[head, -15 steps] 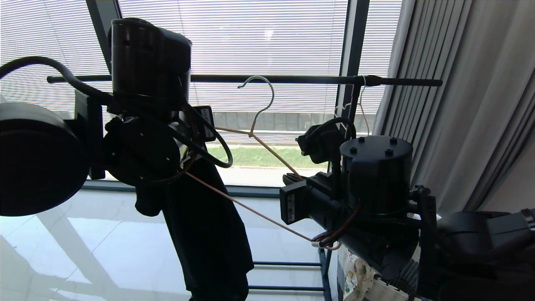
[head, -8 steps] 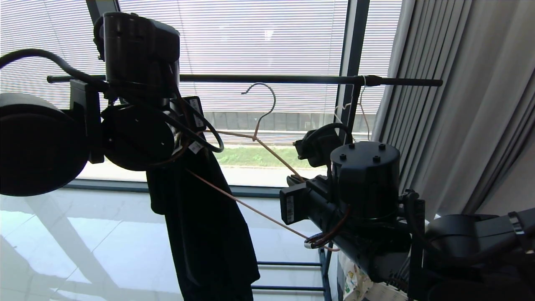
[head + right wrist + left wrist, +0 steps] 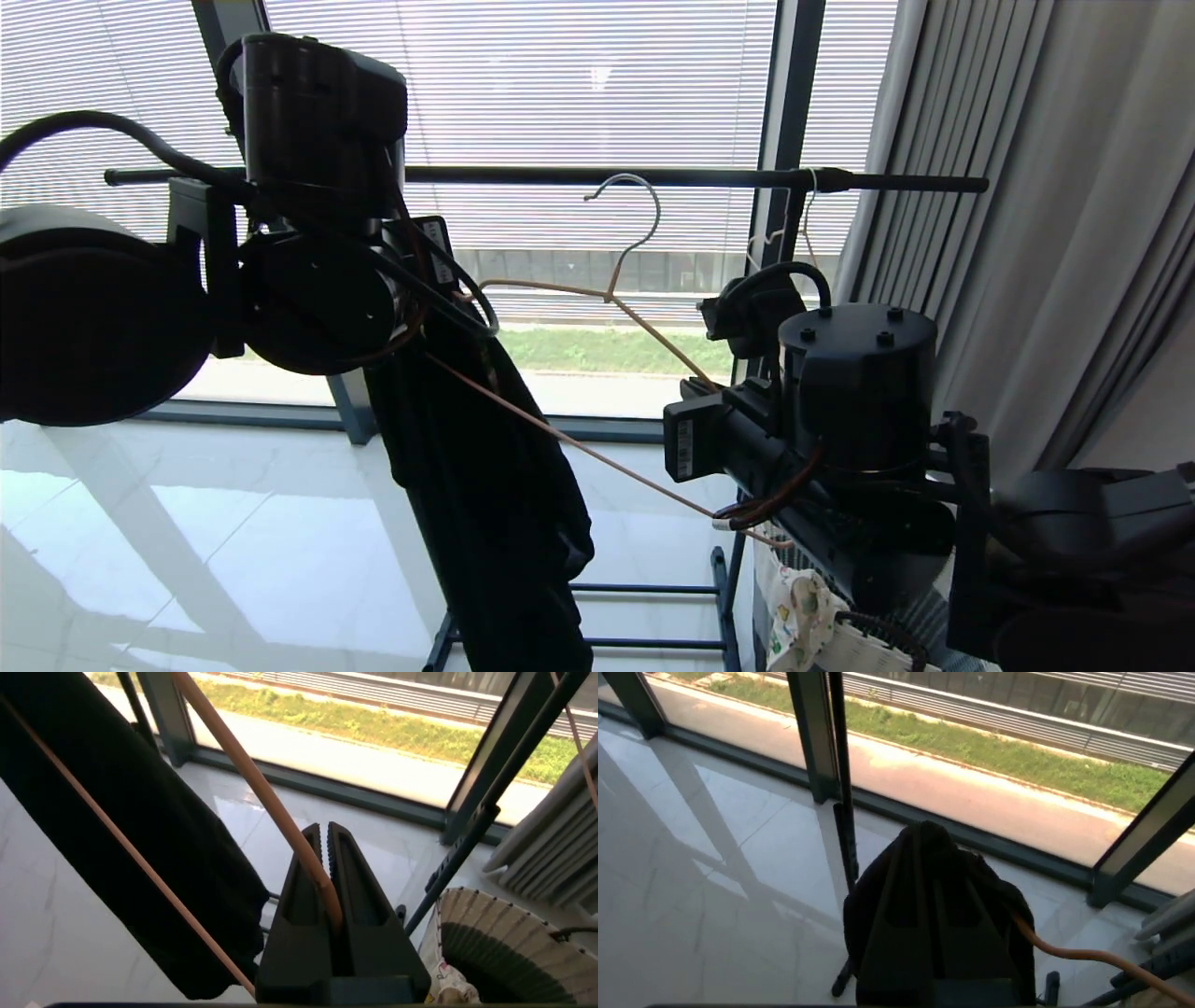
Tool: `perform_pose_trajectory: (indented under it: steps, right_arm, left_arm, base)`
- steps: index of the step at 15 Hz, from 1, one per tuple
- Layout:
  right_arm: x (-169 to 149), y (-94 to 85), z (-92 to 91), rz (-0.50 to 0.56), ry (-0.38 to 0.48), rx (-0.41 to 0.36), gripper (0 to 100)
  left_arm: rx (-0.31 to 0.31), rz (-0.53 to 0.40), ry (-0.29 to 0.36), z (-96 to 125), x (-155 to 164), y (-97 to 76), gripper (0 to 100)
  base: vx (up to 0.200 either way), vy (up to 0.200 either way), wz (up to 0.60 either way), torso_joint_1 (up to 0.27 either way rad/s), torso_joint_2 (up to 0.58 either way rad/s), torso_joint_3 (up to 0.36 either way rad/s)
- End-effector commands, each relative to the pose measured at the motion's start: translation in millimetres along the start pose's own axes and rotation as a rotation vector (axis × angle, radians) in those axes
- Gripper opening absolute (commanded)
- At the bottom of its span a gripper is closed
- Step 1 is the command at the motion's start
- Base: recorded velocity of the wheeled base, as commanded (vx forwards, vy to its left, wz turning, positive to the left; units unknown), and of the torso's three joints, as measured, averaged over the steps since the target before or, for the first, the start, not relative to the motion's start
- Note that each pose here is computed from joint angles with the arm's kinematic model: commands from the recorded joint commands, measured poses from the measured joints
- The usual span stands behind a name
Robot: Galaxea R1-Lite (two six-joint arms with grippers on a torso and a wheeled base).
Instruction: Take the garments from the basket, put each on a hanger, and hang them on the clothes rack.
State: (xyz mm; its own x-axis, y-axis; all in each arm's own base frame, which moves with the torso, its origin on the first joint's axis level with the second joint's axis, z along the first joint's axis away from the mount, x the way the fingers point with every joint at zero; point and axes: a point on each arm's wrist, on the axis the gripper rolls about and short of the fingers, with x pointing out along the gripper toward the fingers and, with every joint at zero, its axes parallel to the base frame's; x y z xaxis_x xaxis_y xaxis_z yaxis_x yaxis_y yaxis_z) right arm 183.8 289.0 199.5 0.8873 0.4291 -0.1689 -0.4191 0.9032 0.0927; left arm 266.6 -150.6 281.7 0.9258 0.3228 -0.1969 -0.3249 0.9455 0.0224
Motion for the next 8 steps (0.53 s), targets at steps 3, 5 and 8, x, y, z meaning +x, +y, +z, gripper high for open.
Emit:
perform_pose_trajectory:
  steps: [3,5,8]
  right_arm:
    - [4.0,9.4,-4.9,0.018,0.009,-0.012,0]
    - [13.8,16.5,-3.7,0.019,-0.001,-0.005,0]
    - [24.1,25.1,-3.5,0.024,-0.011,0.001,0]
  left_arm:
    - [0.013,-0.066,0.002,-4.1,-15.2,-14.2,0]
    - [0.013,-0.091,-0.001,-4.2,-21.3,-18.8,0]
    - [0.013,-0.116,-0.003,-4.4,-27.6,-22.2,0]
  base:
    - [0.0,0.0,0.0,0.0,0.0,0.0]
    - [0.0,0.0,0.0,0.0,0.0,0.0]
    - [0.0,0.0,0.0,0.0,0.0,0.0]
